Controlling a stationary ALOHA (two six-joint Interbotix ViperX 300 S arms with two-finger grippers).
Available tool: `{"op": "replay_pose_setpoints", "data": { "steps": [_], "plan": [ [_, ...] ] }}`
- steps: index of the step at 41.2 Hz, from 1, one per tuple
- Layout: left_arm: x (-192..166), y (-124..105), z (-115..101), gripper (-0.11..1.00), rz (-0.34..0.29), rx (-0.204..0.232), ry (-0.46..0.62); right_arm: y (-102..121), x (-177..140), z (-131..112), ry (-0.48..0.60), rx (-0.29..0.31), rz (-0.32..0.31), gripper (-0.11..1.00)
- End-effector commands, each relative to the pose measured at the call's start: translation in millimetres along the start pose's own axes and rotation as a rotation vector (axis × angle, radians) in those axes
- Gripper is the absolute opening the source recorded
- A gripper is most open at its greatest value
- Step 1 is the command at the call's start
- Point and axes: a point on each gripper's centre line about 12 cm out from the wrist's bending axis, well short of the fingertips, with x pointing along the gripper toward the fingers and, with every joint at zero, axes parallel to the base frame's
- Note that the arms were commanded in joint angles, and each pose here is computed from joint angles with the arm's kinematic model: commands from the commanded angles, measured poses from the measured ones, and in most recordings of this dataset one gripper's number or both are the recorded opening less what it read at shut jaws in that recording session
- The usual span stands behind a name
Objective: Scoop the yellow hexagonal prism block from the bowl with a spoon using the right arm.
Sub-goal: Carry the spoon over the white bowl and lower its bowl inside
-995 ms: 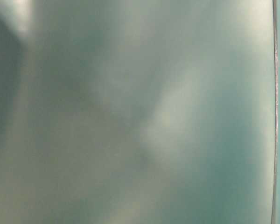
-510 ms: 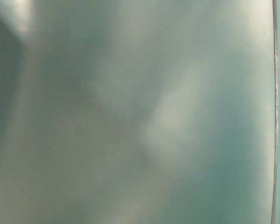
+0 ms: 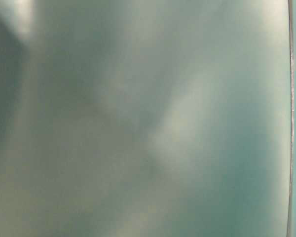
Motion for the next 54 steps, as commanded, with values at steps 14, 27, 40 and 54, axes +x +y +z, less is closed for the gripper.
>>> {"op": "replay_pose_setpoints", "data": {
  "steps": [14, 27, 40, 54],
  "plan": [
    [3, 0, 9, 0.0, 0.0, 0.006, -0.02, -11, 9, 84, 0.067, 0.12, -0.027, 0.23],
    [3, 0, 8, 0.0, 0.001, 0.006, -0.017, -41, 20, 144, 0.277, 0.154, -0.073, 0.23],
    [3, 0, 7, 0.0, 0.001, 0.008, -0.012, -71, 35, 169, 0.508, 0.215, -0.109, 0.23],
    [4, 0, 8, 0.0, 0.001, 0.008, -0.018, -84, 66, 171, 0.683, 0.188, -0.115, 0.23]
  ]
}}
